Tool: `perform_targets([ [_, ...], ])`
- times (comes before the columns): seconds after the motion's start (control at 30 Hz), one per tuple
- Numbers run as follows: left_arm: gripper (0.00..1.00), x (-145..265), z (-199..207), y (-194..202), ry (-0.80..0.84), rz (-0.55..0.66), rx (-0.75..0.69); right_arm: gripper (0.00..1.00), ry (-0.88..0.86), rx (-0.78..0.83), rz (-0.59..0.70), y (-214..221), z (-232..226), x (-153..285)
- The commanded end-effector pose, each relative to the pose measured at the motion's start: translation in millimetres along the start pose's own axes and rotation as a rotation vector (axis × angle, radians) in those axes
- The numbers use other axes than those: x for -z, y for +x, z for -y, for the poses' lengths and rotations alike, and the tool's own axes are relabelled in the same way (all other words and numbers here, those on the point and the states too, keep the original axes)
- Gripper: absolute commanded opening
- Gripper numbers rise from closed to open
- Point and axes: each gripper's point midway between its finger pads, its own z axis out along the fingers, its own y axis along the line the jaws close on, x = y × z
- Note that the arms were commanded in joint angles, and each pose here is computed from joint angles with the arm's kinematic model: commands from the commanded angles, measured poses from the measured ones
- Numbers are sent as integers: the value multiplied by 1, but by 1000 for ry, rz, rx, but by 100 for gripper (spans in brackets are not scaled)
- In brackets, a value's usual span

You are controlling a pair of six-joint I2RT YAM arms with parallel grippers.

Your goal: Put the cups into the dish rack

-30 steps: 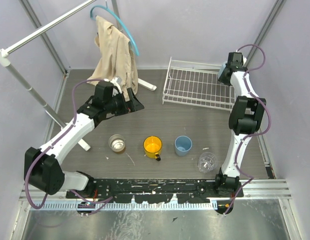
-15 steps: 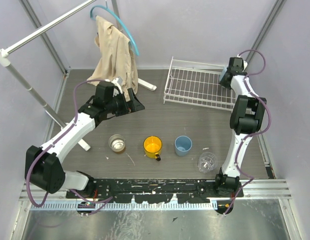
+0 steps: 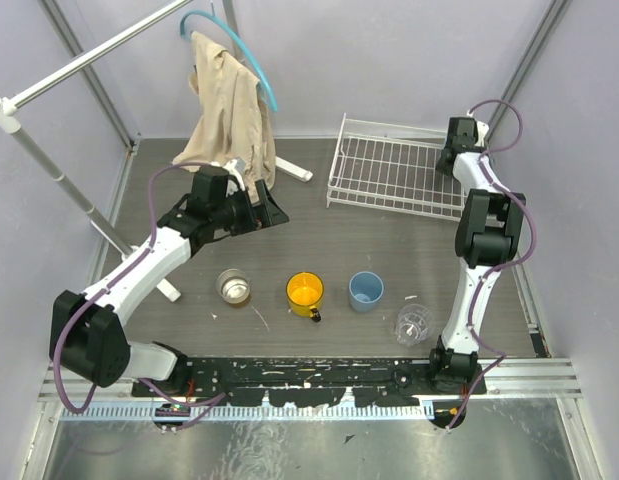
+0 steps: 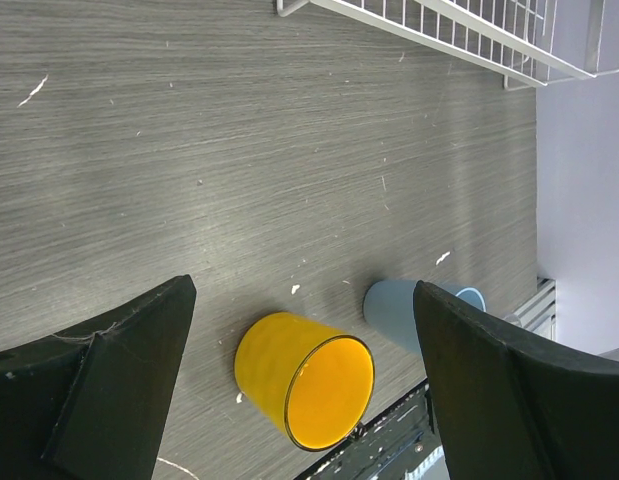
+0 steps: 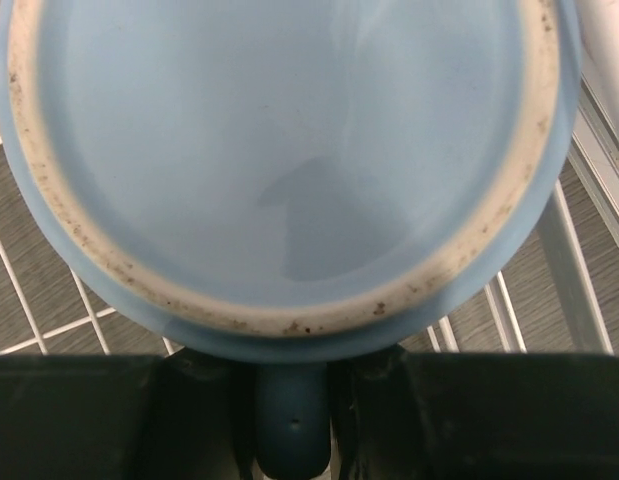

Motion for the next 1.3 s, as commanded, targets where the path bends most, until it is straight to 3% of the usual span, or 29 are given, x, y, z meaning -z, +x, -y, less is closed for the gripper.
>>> perform_targets([
  [0.0,98,4,2,-3,10,19,-9,10,53,-37,67,-20,12,5],
  [0.17,98,7,-1,-2,-9,21,-7,36,38,-41,56,-16,10,5],
  [0.27,98,9,-2,-1,-12,22,-3,47,33,-39,50,-14,9,5],
  [0.5,98,24,3,-7,25,120,13,62,14,-17,40,-13,2,15],
  [0.93,98,60,15,28,-65,-101,-140,66,-102,-1,88,-37,-14,86],
  [1.27,100,73,29,62,-186,-154,-224,64,-228,-2,86,-45,-18,168],
])
